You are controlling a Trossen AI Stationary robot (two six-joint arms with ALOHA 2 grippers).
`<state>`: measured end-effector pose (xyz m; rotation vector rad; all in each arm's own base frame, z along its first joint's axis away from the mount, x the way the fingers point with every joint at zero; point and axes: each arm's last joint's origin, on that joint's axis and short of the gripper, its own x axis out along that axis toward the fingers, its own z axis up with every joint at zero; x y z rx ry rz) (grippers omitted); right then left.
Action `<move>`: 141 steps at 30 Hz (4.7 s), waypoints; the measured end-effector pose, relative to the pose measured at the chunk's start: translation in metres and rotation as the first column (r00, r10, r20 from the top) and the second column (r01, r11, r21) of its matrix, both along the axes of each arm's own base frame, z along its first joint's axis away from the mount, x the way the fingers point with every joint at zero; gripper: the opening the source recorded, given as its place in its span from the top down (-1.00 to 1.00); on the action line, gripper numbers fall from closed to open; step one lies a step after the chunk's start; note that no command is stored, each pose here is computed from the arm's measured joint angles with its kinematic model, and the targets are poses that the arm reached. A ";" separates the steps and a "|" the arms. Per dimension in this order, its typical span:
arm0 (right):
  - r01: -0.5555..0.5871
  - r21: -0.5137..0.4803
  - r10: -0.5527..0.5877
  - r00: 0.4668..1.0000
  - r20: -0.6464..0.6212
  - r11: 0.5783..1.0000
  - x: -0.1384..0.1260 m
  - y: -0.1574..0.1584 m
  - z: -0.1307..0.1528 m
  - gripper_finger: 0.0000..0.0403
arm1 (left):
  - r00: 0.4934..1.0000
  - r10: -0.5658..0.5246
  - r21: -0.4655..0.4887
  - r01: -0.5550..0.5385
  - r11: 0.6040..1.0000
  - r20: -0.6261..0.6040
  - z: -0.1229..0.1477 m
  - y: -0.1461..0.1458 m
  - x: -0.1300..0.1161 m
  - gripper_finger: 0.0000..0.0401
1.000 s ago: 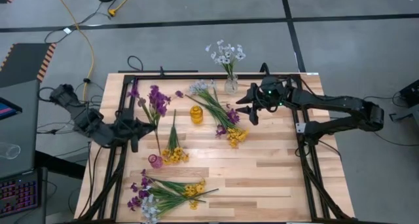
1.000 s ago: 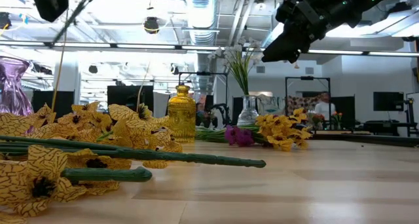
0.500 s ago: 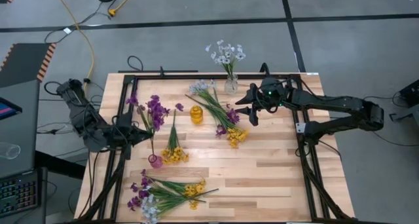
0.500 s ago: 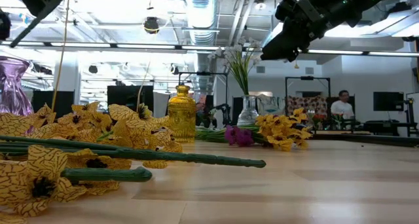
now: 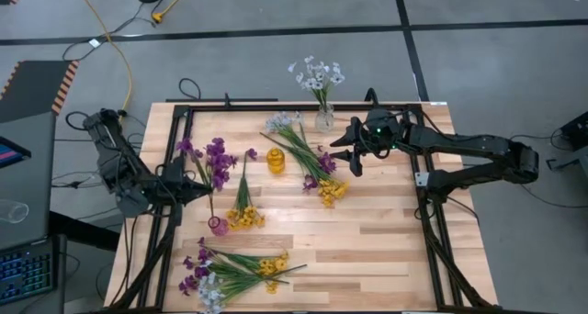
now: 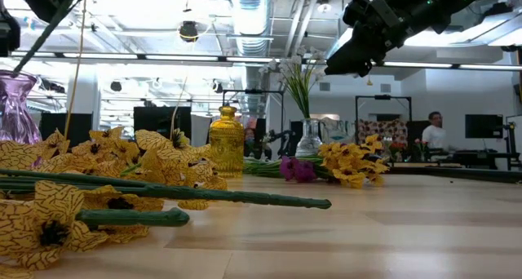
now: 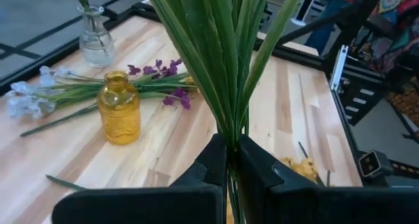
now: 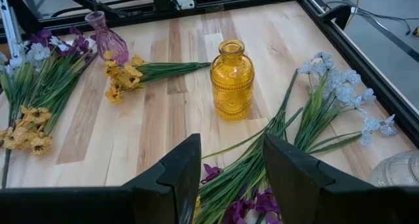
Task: Sort flowers into vase by color
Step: Put the top left violet flowers into the violet vase, then put the top left yellow flowers into the yellow vase
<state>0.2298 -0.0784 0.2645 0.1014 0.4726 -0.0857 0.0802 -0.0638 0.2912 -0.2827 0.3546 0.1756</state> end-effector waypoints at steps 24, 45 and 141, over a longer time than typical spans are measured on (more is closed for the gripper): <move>-0.001 -0.003 0.001 1.000 0.004 1.000 0.000 0.000 0.000 0.05 | 0.992 0.025 0.021 -0.022 1.000 -0.122 -0.042 -0.018 0.011 0.96; 0.000 -0.003 0.000 1.000 0.003 1.000 0.000 0.000 0.000 0.05 | 0.967 -0.117 0.021 0.125 0.992 -0.225 -0.045 -0.022 0.010 0.95; -0.001 -0.004 0.001 1.000 0.005 1.000 0.000 0.000 0.000 0.05 | 0.896 0.382 -0.652 -0.152 0.743 0.226 -0.009 0.079 -0.058 0.45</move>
